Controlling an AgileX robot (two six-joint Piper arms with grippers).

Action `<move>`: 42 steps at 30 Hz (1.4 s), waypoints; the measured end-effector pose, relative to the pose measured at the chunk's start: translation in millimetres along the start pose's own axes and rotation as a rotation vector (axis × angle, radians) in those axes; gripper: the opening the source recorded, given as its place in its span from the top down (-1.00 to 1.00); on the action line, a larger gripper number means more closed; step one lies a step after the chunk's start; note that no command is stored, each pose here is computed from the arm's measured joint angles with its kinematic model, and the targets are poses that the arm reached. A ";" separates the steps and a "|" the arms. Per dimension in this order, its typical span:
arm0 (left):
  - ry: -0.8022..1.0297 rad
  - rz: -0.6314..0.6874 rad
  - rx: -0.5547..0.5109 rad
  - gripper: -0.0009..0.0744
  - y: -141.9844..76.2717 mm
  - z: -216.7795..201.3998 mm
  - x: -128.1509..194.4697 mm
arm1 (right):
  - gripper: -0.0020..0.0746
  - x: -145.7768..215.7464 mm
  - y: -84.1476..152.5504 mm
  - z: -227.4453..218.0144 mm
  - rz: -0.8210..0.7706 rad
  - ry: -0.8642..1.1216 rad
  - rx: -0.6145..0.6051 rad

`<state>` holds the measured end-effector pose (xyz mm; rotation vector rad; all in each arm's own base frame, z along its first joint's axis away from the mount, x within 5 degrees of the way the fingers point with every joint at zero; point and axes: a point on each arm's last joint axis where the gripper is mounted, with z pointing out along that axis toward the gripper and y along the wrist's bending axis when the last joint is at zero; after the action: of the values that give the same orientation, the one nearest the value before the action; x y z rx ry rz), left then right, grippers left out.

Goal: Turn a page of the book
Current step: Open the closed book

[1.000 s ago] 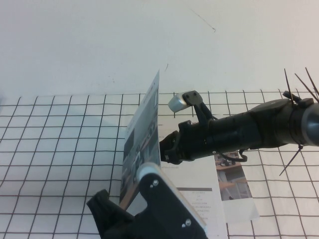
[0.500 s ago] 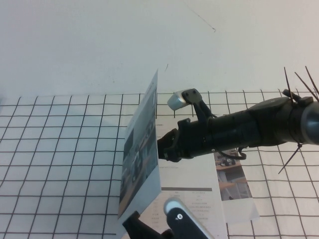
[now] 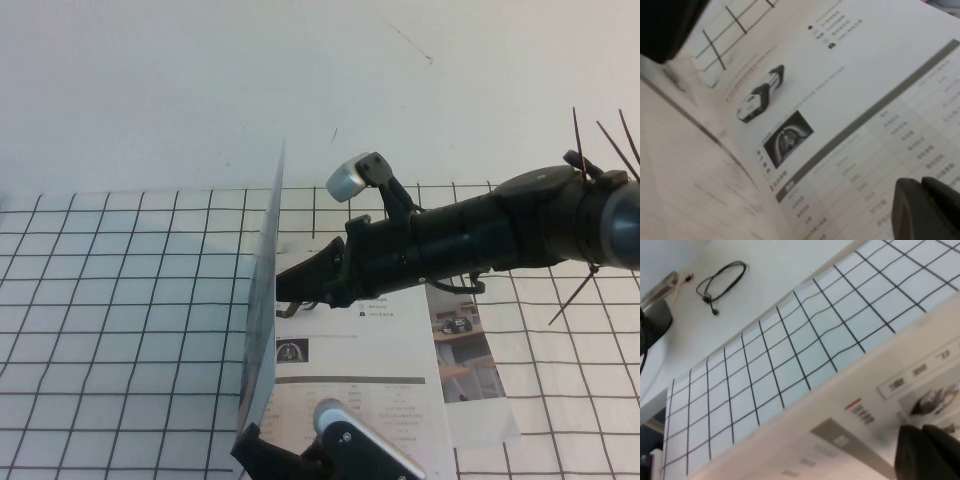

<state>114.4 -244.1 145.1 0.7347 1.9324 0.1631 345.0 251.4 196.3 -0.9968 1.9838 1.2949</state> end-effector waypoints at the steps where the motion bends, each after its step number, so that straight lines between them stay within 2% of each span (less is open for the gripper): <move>1: -0.004 -0.005 -0.020 0.98 2.8 1.5 -0.8 | 0.94 0.3 0.2 0.0 -0.003 0.005 -0.002; 11: 0.103 -0.126 -0.201 0.98 43.6 31.2 4.1 | 0.94 2.0 6.2 -0.3 -0.012 0.028 -0.068; 18: 0.107 -0.172 -0.209 0.98 46.1 33.2 4.7 | 0.94 2.5 7.9 -3.1 -0.063 0.072 -0.049; 23: 0.111 -0.206 -0.195 0.98 45.0 33.5 4.5 | 0.94 -15.6 16.7 -21.4 -0.157 0.077 0.093; 26: 0.109 -0.220 -0.192 0.98 44.4 33.7 3.5 | 0.94 -22.3 16.5 -35.4 -0.194 0.118 0.231; 30: 0.106 -0.225 -0.191 0.98 44.2 33.8 2.7 | 0.94 -19.9 9.6 -41.0 -0.183 0.160 0.340; 36: 0.107 -0.225 -0.189 0.98 44.0 33.8 2.8 | 0.94 20.5 -10.6 -40.8 0.003 0.132 0.505; 42: 0.107 -0.225 -0.189 0.98 44.0 33.8 2.8 | 0.94 86.2 -29.4 -18.7 0.136 0.231 0.421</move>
<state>161.1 -214.0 145.4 0.3873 2.0525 0.2463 319.5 202.5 121.4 -0.8438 2.4047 0.7974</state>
